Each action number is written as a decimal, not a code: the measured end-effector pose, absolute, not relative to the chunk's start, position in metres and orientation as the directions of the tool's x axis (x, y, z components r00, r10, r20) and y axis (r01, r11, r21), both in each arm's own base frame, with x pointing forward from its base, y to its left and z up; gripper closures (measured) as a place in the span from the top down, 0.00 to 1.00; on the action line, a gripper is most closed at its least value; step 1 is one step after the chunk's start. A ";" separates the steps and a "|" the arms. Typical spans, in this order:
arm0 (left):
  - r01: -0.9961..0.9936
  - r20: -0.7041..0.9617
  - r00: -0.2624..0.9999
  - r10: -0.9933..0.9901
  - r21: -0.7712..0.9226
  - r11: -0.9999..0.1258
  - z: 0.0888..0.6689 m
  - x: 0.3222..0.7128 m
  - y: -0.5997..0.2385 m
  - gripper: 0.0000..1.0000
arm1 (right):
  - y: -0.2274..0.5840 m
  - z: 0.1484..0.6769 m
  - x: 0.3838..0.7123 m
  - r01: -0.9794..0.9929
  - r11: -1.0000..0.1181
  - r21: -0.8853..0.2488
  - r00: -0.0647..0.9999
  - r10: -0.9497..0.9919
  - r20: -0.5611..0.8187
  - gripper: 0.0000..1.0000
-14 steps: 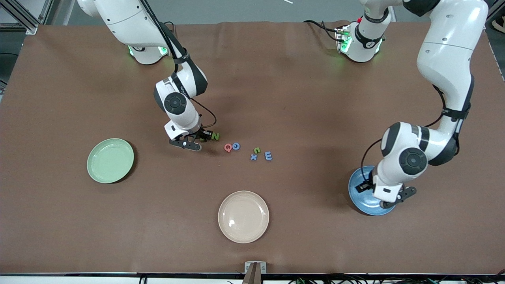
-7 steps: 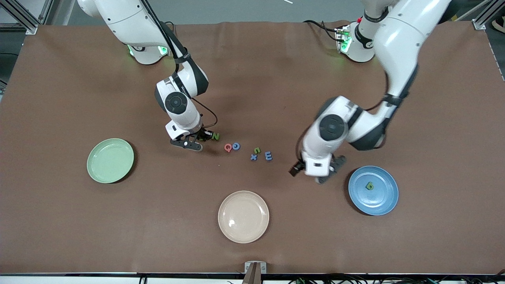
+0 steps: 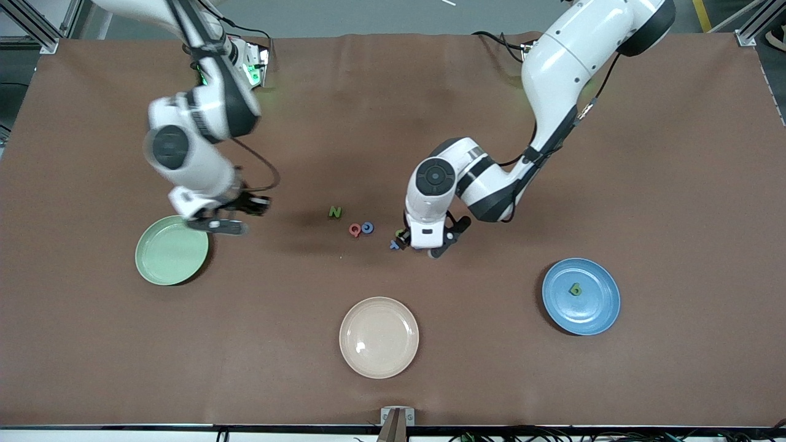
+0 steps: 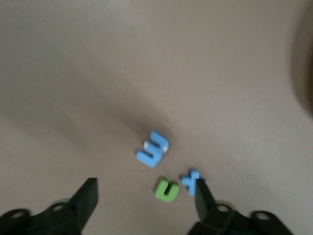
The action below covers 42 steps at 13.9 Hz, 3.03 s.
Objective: Sort upper and lower case letters into plates
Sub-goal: 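Carry the green B to the green plate while the left gripper returns, then place the green u on the blue plate while the right gripper grasps N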
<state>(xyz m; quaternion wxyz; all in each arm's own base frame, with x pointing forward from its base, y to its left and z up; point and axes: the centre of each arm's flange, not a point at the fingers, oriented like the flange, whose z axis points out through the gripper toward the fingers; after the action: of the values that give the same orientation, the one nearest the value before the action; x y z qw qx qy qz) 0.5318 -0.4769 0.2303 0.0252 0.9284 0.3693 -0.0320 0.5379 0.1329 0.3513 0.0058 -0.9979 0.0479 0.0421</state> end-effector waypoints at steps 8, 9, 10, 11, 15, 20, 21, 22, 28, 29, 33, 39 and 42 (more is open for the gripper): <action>0.535 -0.082 0.843 0.532 0.019 -0.844 0.199 0.510 -0.512 0.59 | -0.081 0.280 0.554 0.065 -0.997 -0.038 0.996 0.067 -0.055 0.26; 0.528 -0.075 0.847 0.526 0.013 -0.849 0.194 0.509 -0.512 0.59 | -0.088 0.259 0.554 0.063 -0.997 -0.037 0.996 0.065 -0.055 0.26; 0.522 -0.071 0.851 0.521 0.009 -0.853 0.189 0.508 -0.511 0.59 | -0.092 0.238 0.554 0.062 -0.997 -0.035 0.996 0.064 -0.055 0.26; 0.520 -0.071 0.852 0.518 0.009 -0.854 0.184 0.507 -0.511 0.59 | -0.095 0.217 0.553 0.060 -0.998 -0.033 0.997 0.062 -0.056 0.26; 0.519 -0.074 0.853 0.516 0.013 -0.855 0.178 0.507 -0.512 0.57 | -0.095 0.181 0.553 0.063 -0.998 -0.029 0.996 0.065 -0.056 0.26; 0.524 -0.067 0.851 0.521 0.026 -0.851 0.175 0.511 -0.509 0.54 | -0.077 0.199 0.561 0.081 -0.996 -0.047 0.993 0.084 -0.085 0.65; 0.525 -0.066 0.850 0.522 0.026 -0.851 0.174 0.512 -0.509 0.54 | -0.059 0.217 0.565 0.060 -0.997 -0.049 0.993 0.065 -0.100 0.74; 0.525 -0.065 0.850 0.522 0.026 -0.851 0.174 0.512 -0.509 0.51 | -0.031 0.238 0.567 0.021 -0.999 -0.044 0.993 0.026 -0.116 0.85; 0.532 -0.053 0.846 0.530 0.048 -0.845 0.176 0.520 -0.506 0.27 | 0.200 0.299 0.526 -0.055 -0.999 0.005 0.992 -0.055 -0.114 1.00; 0.532 -0.052 0.847 0.530 0.051 -0.845 0.177 0.520 -0.507 0.26 | 0.221 0.297 0.520 -0.059 -0.998 0.003 0.993 -0.059 -0.100 1.00; 0.539 -0.035 0.842 0.538 0.092 -0.837 0.195 0.532 -0.508 0.26 | 0.296 0.264 0.496 -0.102 -0.995 -0.020 0.994 -0.102 -0.038 1.00; 0.513 0.068 0.856 0.513 0.013 -0.858 0.311 0.601 -0.414 0.26 | 0.338 0.196 0.479 -0.122 -0.992 -0.018 0.992 -0.121 -0.034 1.00; 0.442 0.065 0.896 0.438 -0.062 -0.895 0.332 0.646 -0.317 0.26 | 0.339 0.188 0.477 -0.119 -0.993 -0.009 0.992 -0.119 -0.043 0.99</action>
<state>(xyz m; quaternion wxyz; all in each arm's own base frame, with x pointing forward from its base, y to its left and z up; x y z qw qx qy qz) 0.6462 -0.3166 0.3324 -0.0375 0.9730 0.2263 0.0249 0.4767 0.3393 0.1881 0.0058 -0.9980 0.0597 0.0214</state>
